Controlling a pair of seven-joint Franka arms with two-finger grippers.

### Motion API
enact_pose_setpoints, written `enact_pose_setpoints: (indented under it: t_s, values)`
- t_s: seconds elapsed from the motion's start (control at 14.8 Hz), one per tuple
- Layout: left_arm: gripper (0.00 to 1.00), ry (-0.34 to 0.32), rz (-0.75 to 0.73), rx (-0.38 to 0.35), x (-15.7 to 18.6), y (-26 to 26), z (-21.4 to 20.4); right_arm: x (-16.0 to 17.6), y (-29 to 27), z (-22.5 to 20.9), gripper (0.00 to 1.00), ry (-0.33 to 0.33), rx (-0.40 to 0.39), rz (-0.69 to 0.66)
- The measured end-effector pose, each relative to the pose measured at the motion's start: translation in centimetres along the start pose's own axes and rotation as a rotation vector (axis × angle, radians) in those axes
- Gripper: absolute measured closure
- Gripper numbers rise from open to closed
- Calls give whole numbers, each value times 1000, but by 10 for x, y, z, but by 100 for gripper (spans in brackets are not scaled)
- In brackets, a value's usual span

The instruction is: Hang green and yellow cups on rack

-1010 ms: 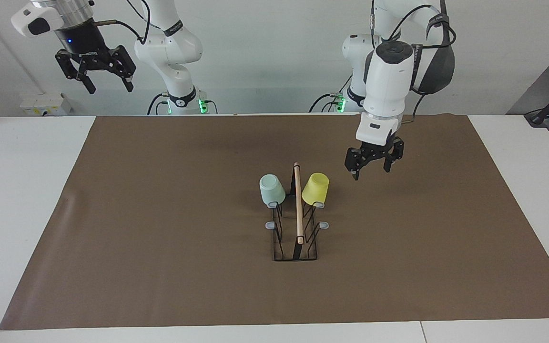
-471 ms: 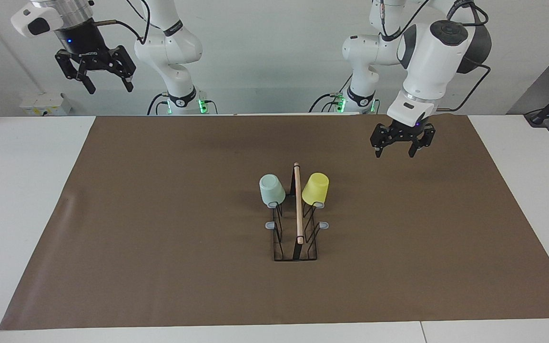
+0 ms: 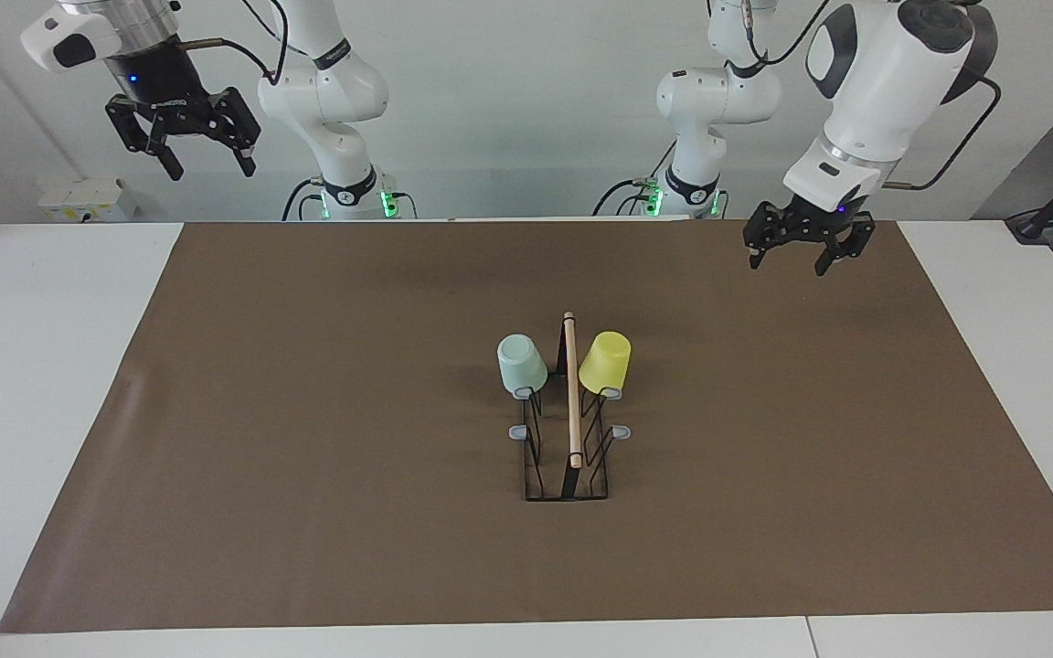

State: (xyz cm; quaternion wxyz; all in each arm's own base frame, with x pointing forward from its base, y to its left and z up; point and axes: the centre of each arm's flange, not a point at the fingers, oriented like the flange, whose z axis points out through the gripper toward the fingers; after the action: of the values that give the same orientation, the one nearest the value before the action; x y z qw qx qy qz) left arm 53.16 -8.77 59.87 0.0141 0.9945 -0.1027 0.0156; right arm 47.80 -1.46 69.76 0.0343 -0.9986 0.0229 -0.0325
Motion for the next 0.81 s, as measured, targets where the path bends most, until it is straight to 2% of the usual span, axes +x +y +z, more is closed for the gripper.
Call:
enact_pose_setpoints:
  t_s: [0.2, 0.47, 0.61, 0.81]
  values:
    - [0, -3, -7, -1, -2, -12, -28, 3, 13, 1, 0, 6, -9, 27]
    - [0, -35, -7, -34, -3, -15, -41, 25, 12, 25, 0, -82, -53, 24]
    - [0, -43, 7, -37, -4, -16, -43, 45, 9, 37, 0, -109, -59, 21]
    - [0, -59, 8, -38, -6, -18, -40, 52, 7, 51, 0, -149, -62, 18]
